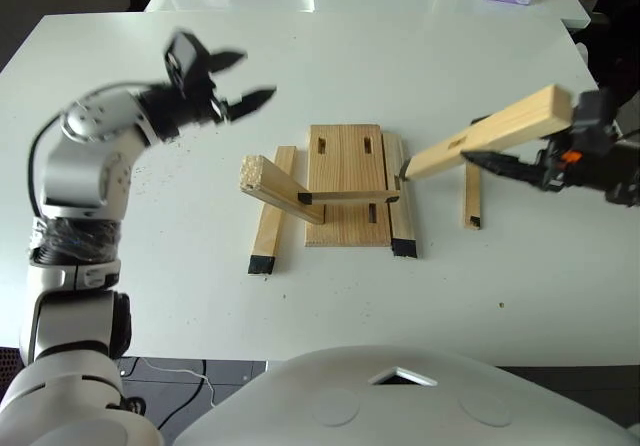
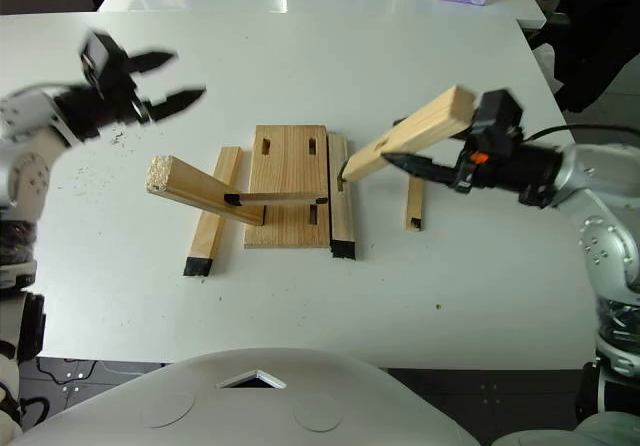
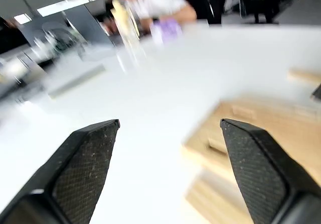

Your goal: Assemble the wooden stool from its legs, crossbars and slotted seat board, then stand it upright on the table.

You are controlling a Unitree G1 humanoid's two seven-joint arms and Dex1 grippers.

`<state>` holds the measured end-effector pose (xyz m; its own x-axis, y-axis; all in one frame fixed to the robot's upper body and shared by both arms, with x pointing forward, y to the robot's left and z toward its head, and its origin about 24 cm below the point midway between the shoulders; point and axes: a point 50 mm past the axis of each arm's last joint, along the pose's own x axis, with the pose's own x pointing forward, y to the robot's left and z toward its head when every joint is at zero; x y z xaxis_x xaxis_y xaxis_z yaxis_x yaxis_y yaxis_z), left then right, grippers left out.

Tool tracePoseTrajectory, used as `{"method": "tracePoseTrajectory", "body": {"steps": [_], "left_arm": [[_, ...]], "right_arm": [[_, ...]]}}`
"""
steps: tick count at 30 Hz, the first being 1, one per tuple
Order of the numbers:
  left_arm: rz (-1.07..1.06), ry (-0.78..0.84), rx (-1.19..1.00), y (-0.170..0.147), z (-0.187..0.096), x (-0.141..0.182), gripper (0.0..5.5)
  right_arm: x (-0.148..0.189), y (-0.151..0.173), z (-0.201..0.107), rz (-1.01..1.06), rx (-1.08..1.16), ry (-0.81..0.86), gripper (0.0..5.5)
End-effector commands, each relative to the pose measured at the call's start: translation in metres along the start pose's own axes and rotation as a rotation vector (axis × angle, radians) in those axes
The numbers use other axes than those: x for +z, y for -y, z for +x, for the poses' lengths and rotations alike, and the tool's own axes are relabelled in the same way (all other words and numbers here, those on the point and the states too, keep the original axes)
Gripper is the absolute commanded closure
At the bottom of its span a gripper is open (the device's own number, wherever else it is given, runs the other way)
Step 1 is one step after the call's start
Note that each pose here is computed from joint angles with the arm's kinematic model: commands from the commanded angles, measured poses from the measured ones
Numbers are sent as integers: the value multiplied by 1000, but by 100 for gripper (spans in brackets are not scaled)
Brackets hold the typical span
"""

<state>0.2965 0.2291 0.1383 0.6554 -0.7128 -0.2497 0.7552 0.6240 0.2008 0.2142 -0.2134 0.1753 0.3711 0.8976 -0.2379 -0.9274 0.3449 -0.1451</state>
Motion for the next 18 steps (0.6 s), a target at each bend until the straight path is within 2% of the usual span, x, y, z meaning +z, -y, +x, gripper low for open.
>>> {"method": "tracePoseTrajectory", "body": {"steps": [1,9,18], "left_arm": [[13,-97,-51,8,-3,-28,177],[47,-149,-136,21,3,-40,177],[55,-110,-218,33,7,-34,177]], "right_arm": [[1,-12,11,-25,91,4,347],[-7,-19,25,2,156,17,347],[-19,-13,25,-28,129,-34,347]]}}
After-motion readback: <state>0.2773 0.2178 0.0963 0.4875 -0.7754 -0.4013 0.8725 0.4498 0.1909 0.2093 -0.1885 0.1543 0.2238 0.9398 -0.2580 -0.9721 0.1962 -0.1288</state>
